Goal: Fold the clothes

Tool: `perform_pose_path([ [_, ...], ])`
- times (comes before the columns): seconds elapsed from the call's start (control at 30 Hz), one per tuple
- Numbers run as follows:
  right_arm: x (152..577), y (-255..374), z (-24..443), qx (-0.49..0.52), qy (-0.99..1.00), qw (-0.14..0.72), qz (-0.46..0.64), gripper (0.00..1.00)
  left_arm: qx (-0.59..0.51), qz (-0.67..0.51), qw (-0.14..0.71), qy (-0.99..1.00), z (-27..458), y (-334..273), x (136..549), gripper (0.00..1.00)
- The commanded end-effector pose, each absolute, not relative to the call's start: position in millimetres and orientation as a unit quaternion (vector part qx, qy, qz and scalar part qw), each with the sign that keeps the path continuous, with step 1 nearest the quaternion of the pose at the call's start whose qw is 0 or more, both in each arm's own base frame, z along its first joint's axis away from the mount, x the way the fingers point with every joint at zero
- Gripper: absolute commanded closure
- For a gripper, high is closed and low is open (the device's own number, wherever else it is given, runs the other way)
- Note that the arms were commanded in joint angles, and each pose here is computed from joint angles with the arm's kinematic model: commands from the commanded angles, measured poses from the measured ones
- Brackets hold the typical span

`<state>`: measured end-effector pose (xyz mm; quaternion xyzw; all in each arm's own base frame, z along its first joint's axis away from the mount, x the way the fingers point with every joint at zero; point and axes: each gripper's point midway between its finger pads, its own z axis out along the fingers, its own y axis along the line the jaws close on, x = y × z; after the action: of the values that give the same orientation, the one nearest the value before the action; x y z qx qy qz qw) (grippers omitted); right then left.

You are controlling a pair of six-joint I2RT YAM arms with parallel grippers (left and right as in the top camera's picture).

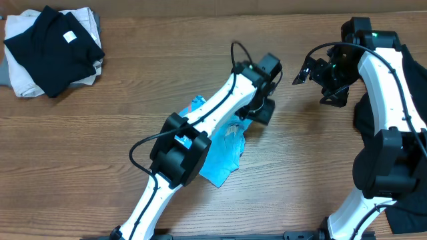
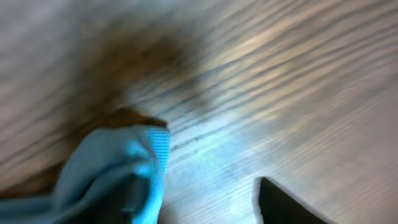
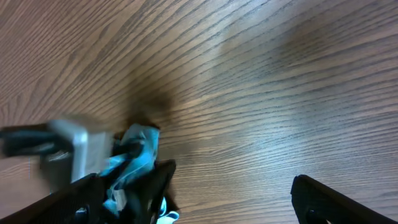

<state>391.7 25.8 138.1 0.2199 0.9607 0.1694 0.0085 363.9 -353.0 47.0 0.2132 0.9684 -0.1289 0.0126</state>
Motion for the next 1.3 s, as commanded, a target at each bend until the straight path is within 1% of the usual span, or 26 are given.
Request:
perform_pose_path([
  [0.0,390.0,25.5,144.8,0.216,0.961,0.017,0.171,0.0,0.227,-0.162,0.072,0.958,104.8,-355.6,390.7,0.06],
  [0.03,390.0,25.5,144.8,0.216,0.961,0.017,0.171,0.0,0.222,-0.165,0.081,0.957,117.2,-352.2,396.1,0.0],
  [0.17,390.0,25.5,144.8,0.216,0.961,0.017,0.171,0.0,0.205,-0.171,0.105,0.958,155.0,-332.0,412.8,0.0],
  [0.27,390.0,25.5,144.8,0.216,0.961,0.017,0.171,0.0,0.179,-0.166,0.111,0.963,173.9,-301.1,425.1,0.0],
  [0.37,390.0,25.4,144.7,0.215,0.961,0.017,0.17,0.0,0.143,-0.145,0.102,0.974,180.1,-253.8,437.7,0.0],
  [0.53,390.8,25.3,144.8,0.215,0.961,0.019,0.17,0.0,0.088,-0.114,0.052,0.988,171.2,-160.2,445.5,0.0],
  [0.57,391.1,25.3,144.8,0.215,0.961,0.019,0.171,0.0,0.078,-0.117,0.043,0.989,169.2,-143.9,446.0,0.0],
  [0.63,392.1,25.2,144.9,0.215,0.961,0.022,0.171,0.0,0.076,-0.158,0.032,0.984,166.1,-126.3,448.7,0.0],
  [0.73,392.6,25.2,145.0,0.214,0.961,0.023,0.171,0.0,0.097,-0.245,0.02,0.965,162.1,-114.5,448.0,0.0],
  [0.8,391.6,25.3,144.9,0.215,0.961,0.02,0.171,0.0,0.09,-0.289,-0.001,0.953,150.7,-102.9,442.2,0.0],
  [0.93,391.2,25.2,144.8,0.215,0.961,0.02,0.171,0.0,0.077,-0.334,-0.062,0.938,118.0,-92.1,419.0,0.0],
  [1.07,394.3,25.1,145.2,0.214,0.961,0.026,0.172,0.0,0.109,-0.389,-0.109,0.908,93.0,-105.3,387.9,0.0],
  [1.13,395.3,25.0,145.3,0.214,0.961,0.028,0.172,0.0,0.13,-0.418,-0.117,0.891,85.8,-117.0,375.8,0.0],
  [1.27,395.2,25.1,145.3,0.214,0.961,0.028,0.172,0.0,0.134,-0.429,-0.127,0.884,65.5,-132.6,366.7,0.0],
])
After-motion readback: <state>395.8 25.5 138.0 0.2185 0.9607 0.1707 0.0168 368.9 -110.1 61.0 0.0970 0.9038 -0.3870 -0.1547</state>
